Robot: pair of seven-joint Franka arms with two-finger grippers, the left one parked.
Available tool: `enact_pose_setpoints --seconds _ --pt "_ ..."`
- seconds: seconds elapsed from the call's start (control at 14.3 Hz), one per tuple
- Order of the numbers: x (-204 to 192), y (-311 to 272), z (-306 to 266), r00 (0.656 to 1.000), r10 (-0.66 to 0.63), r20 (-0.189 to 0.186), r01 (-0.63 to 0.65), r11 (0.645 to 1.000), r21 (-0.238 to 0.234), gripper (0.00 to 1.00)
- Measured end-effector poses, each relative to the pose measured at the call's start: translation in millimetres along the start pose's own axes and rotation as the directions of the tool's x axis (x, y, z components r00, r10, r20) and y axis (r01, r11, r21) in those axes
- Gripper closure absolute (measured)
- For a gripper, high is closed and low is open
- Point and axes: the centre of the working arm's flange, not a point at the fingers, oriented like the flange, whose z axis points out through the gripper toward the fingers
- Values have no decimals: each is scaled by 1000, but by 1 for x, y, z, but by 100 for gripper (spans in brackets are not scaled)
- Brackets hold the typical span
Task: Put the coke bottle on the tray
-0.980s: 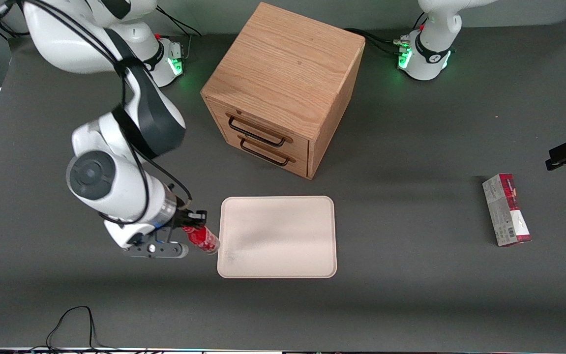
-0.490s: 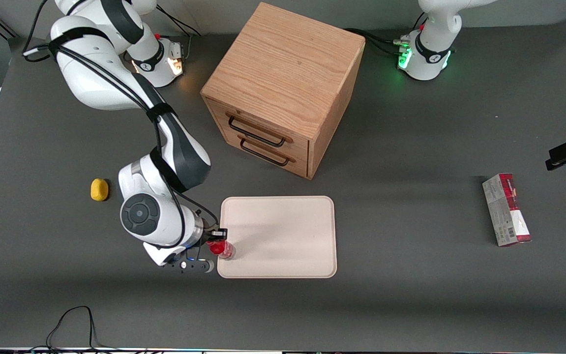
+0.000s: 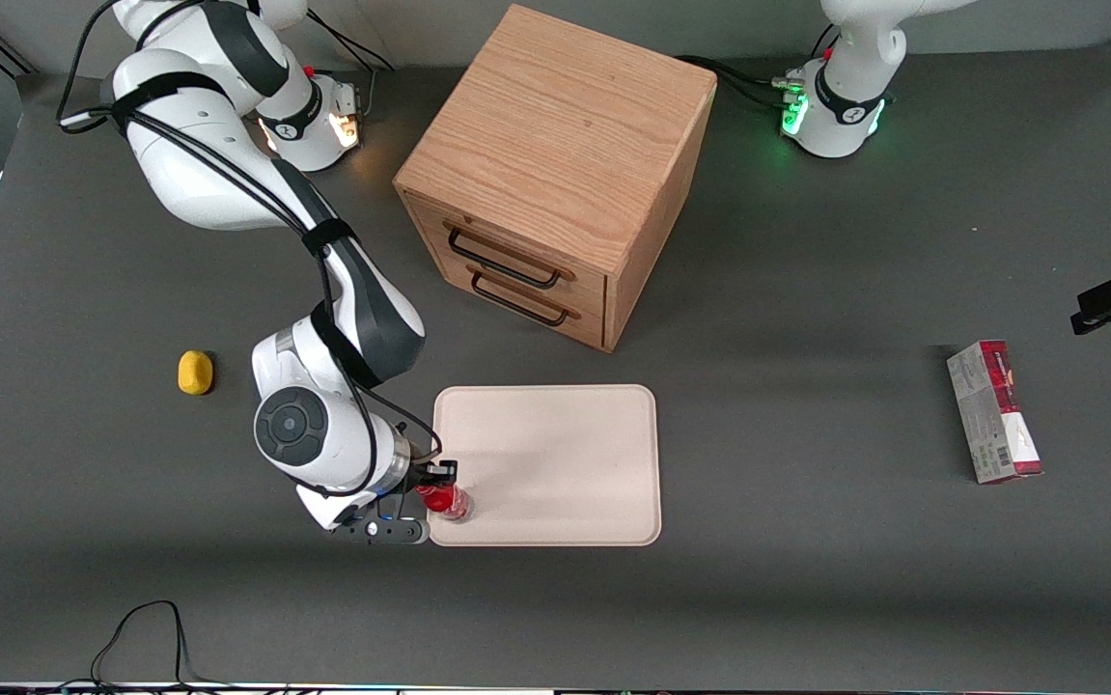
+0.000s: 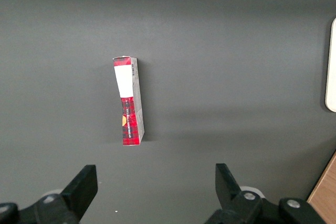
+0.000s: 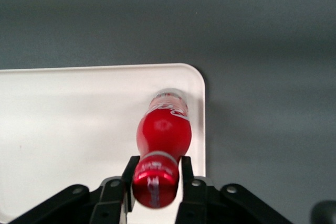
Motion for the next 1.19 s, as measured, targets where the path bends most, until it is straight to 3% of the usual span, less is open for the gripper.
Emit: enact_pose_setpoints --seconds 0.21,0.42,0.77,0.98,1.19 --pt "2 4 -13 1000 -1 -8 1 1000 -20 29" --pt "4 25 -67 1000 25 -10 -26 998 -60 0" --pt "-13 108 -204 991 134 -8 -134 982 -131 0" --pt "-45 155 -246 984 180 -1 -178 970 -168 0" --pt "-82 190 -256 986 164 18 -160 979 -127 0"
